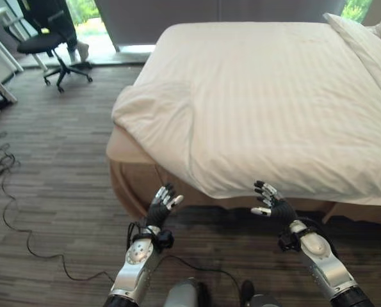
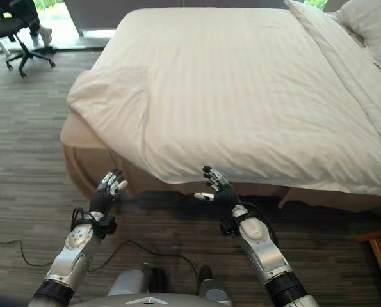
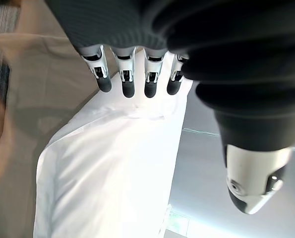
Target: Making the bed.
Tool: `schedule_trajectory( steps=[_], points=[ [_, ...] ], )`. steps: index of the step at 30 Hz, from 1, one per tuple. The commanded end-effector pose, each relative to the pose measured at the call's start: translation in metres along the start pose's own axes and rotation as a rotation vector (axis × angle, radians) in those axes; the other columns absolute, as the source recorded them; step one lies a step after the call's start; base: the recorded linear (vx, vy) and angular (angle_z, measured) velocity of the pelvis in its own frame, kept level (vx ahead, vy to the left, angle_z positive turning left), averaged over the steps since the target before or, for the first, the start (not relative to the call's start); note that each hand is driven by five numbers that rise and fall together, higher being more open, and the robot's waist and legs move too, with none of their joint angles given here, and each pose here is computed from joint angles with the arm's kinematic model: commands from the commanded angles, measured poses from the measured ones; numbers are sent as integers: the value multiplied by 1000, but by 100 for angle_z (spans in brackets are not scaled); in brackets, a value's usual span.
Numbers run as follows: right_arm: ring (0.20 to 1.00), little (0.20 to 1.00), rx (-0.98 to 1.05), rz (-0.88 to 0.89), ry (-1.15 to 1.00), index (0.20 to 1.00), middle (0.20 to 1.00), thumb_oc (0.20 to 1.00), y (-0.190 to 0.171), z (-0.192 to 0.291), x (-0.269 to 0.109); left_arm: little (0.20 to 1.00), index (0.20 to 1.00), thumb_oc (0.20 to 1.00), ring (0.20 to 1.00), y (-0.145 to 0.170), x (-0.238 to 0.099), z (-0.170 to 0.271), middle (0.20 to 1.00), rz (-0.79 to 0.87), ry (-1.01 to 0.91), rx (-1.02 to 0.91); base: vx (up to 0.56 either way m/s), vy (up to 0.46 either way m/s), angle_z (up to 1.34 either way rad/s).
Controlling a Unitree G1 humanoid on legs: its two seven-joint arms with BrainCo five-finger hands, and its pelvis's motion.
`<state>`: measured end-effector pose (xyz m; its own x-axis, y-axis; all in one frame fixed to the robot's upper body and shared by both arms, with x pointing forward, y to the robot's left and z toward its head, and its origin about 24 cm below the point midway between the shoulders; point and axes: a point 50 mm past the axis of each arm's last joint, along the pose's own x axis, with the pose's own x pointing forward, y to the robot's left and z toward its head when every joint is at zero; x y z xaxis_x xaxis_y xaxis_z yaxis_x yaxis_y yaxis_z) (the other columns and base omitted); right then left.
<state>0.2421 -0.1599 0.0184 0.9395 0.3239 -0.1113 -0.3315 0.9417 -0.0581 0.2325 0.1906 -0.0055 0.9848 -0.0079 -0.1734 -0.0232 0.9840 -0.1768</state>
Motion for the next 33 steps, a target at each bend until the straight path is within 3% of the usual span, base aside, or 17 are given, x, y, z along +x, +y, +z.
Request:
schedule_trajectory(
  steps=[1, 7, 13, 18, 22, 27, 33],
  points=[
    [1000, 1000, -26, 18, -119, 1000, 1000, 1000, -6, 25, 2, 1000, 1000, 1000, 1000, 6, 2, 22, 1000, 22, -110, -35, 179, 350, -60],
    [1000, 1000, -54, 37, -109, 1000, 1000, 1000, -17, 30, 4, 1000, 1000, 1000, 1000, 35, -4, 49, 1000, 88, -208, 29, 150, 372, -61],
    [1000, 1000, -31, -58, -101, 1000, 1000, 1000, -28, 26, 1, 1000, 1000, 1000, 1000, 34, -7, 62, 1000, 48, -249, 47, 9, 590, -10],
    [1000, 1000, 148, -54, -136, 1000, 1000, 1000, 8, 20, 7, 1000, 1000, 1000, 1000, 32, -8, 48, 1000, 28, -171, 120, -132, 656, -7],
    [1000, 1000, 147, -39, -125, 1000, 1000, 1000, 14, 18, 8, 1000, 1000, 1000, 1000, 35, -13, 47, 1000, 30, -165, 120, -162, 573, -57],
    [1000, 1000, 175, -68, -133, 1000, 1000, 1000, 2, 17, 1, 1000, 1000, 1000, 1000, 41, -14, 54, 1000, 67, -196, 130, -145, 450, -58],
    [1000, 1000, 186, -228, -175, 1000, 1000, 1000, -23, 18, -8, 1000, 1000, 1000, 1000, 24, -10, 56, 1000, 26, -224, 81, -97, 202, -21]
  ],
)
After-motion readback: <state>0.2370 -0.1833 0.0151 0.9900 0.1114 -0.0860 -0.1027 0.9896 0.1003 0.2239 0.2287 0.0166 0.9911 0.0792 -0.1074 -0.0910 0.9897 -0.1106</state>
